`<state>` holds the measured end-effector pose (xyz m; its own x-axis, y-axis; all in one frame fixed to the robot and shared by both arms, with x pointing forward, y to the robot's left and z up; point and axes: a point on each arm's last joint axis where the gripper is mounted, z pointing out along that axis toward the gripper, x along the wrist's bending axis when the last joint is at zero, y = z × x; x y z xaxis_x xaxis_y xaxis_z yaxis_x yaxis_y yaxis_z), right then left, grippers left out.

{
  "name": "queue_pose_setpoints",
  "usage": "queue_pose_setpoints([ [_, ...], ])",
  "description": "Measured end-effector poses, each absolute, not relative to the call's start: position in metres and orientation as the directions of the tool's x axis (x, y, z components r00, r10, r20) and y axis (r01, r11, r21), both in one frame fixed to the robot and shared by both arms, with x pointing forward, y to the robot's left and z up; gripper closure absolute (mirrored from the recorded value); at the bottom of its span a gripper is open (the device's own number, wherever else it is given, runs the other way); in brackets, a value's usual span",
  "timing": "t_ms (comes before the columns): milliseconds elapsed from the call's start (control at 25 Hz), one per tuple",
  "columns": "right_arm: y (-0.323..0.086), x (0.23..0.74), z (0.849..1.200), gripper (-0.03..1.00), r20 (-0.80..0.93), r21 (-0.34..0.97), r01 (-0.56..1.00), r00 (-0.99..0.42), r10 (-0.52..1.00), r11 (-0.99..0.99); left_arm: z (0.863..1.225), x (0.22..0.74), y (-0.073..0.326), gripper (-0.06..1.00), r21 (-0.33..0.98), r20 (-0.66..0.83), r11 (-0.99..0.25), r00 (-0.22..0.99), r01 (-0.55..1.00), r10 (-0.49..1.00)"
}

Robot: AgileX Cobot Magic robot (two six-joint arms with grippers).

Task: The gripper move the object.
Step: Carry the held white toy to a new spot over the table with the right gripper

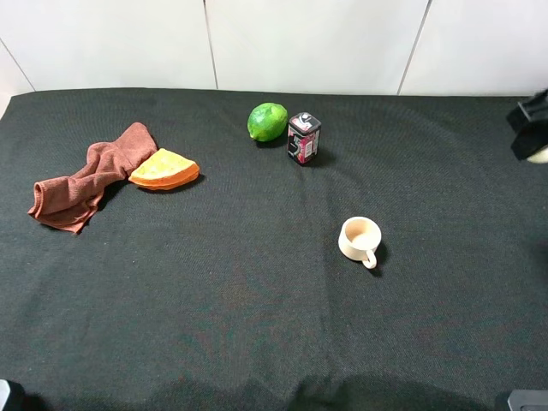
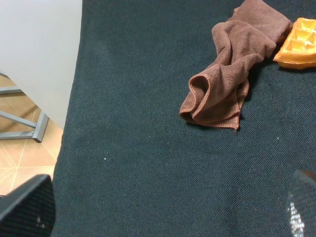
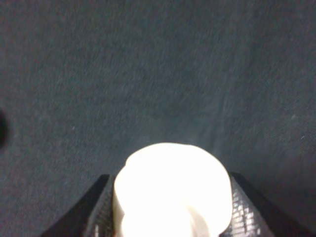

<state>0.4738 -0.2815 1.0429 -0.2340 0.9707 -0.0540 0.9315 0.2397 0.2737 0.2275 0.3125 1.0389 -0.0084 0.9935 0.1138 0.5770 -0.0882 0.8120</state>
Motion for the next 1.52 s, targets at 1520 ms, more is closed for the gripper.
queue_pose_setpoints([
  [1520,-0.229,0.407,1.0,0.62,0.02,0.257,0.904,-0.358,0.933,0.341,1.039,0.227,0.313,-0.05,0.812,0.114,-0.088,-0.008,0.577,0.993],
])
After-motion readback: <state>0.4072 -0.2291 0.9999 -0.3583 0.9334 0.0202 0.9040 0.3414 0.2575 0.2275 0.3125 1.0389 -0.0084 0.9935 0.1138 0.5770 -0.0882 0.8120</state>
